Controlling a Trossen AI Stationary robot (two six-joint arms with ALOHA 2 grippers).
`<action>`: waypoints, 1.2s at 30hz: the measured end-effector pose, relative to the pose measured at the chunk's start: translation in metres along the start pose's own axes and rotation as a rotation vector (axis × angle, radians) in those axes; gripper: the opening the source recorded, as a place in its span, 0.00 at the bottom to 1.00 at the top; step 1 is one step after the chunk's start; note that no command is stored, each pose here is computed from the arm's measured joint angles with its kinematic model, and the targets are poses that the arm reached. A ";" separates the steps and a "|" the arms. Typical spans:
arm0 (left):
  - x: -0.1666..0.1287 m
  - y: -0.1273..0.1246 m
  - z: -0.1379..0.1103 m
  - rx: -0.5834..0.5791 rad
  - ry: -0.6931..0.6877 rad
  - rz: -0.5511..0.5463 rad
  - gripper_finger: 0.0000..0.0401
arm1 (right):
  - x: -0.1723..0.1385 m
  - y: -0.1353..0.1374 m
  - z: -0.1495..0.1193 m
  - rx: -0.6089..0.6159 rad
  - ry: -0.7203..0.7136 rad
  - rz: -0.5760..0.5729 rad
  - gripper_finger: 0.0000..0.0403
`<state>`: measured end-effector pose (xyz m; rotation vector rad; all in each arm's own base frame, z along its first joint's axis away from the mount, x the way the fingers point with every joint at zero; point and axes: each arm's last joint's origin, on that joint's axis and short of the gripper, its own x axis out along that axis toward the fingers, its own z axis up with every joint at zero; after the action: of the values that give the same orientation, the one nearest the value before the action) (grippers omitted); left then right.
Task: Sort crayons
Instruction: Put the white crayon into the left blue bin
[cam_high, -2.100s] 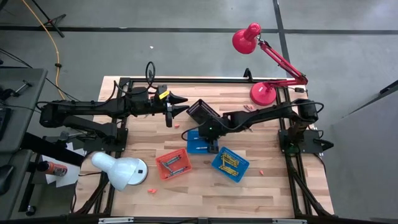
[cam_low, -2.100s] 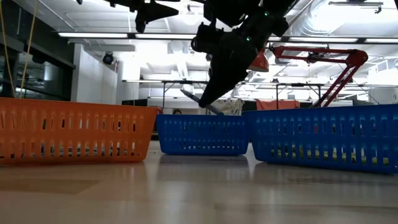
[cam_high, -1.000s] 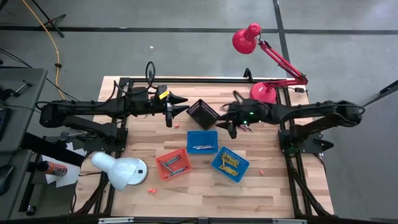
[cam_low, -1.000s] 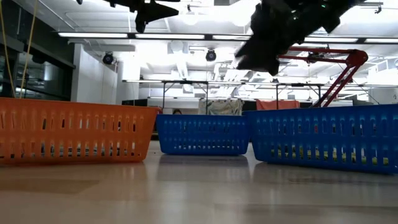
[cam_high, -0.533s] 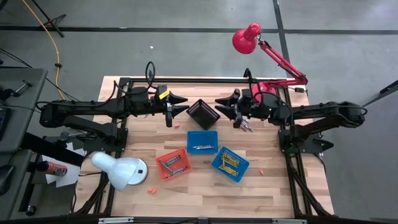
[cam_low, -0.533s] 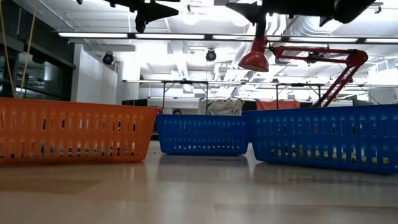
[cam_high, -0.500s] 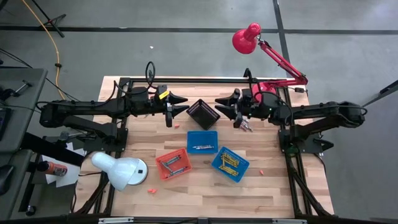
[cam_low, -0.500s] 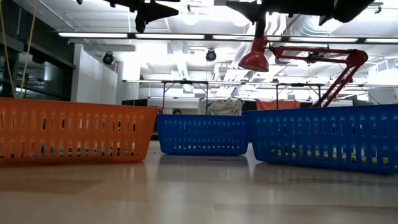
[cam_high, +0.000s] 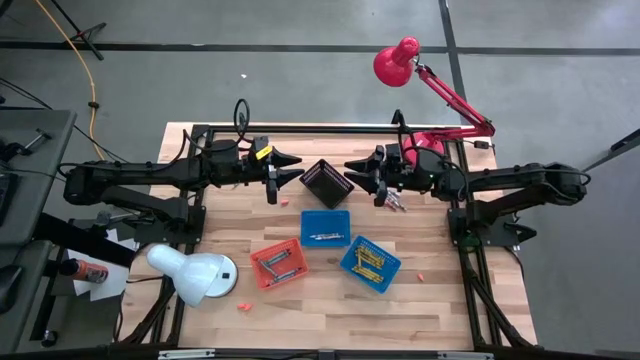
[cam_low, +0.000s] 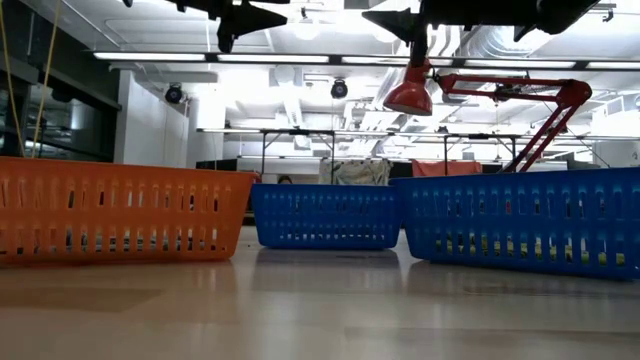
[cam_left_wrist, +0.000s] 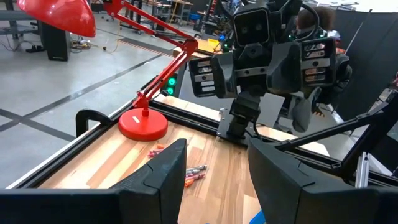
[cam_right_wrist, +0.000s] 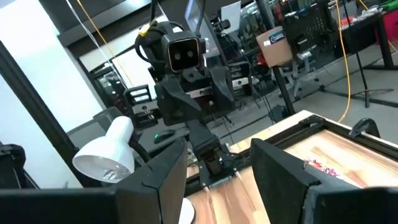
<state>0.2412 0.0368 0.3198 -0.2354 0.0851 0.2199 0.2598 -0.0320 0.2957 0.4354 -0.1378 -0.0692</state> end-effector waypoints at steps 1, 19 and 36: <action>0.000 0.000 0.000 0.000 0.000 0.000 0.40 | 0.000 0.000 0.000 0.000 0.000 0.000 0.43; -0.012 0.053 -0.020 -0.288 0.341 0.385 0.40 | 0.000 -0.002 -0.005 0.003 0.049 -0.022 0.43; 0.008 0.158 -0.119 -0.373 1.057 0.717 0.40 | -0.001 -0.007 -0.015 0.007 0.154 -0.072 0.43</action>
<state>0.2068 0.1596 0.1690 -0.6745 1.1972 0.8118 0.2604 -0.0320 0.2789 0.4512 0.0291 -0.1060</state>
